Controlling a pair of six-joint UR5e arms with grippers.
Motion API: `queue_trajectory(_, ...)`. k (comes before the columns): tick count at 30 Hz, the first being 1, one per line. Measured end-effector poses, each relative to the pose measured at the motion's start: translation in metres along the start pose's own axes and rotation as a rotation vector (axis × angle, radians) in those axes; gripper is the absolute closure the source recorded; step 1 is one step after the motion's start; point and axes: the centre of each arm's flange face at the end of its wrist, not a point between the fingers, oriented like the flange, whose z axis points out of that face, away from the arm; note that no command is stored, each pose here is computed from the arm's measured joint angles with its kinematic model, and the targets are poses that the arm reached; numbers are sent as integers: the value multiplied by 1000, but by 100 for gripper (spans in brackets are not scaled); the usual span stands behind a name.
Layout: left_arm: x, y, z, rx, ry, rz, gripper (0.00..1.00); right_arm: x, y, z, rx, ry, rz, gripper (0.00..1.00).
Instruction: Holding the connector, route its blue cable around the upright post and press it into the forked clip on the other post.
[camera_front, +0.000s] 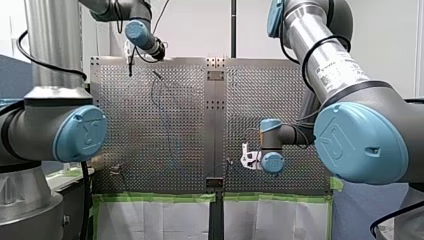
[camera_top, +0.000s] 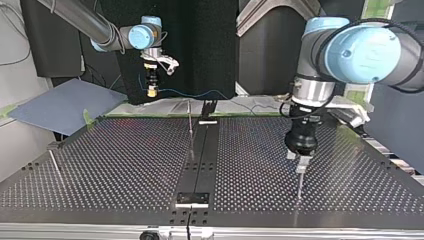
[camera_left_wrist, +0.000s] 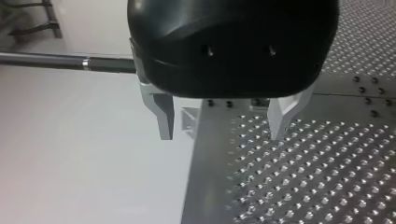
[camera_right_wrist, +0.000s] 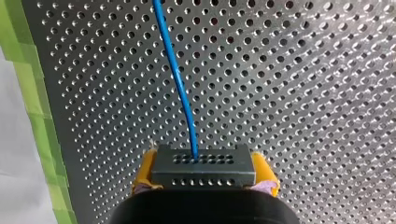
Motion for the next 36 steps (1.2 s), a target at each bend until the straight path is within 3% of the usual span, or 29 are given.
queue_trajectory(7,24,-21,13,0,1,56,0,0,-2,-1,9,1,2,100)
queue_trajectory(11,40,-33,15,-1,33,92,0,0,-3,-1,10,1,3,100)
queue_trajectory(21,54,-61,-6,1,109,193,0,-1,-4,-2,13,-4,1,100)
queue_trajectory(29,69,-82,-24,5,123,270,0,-1,-5,-3,16,-12,0,100)
queue_trajectory(36,72,-83,-29,-47,119,348,0,-2,-6,-4,17,-12,-1,100)
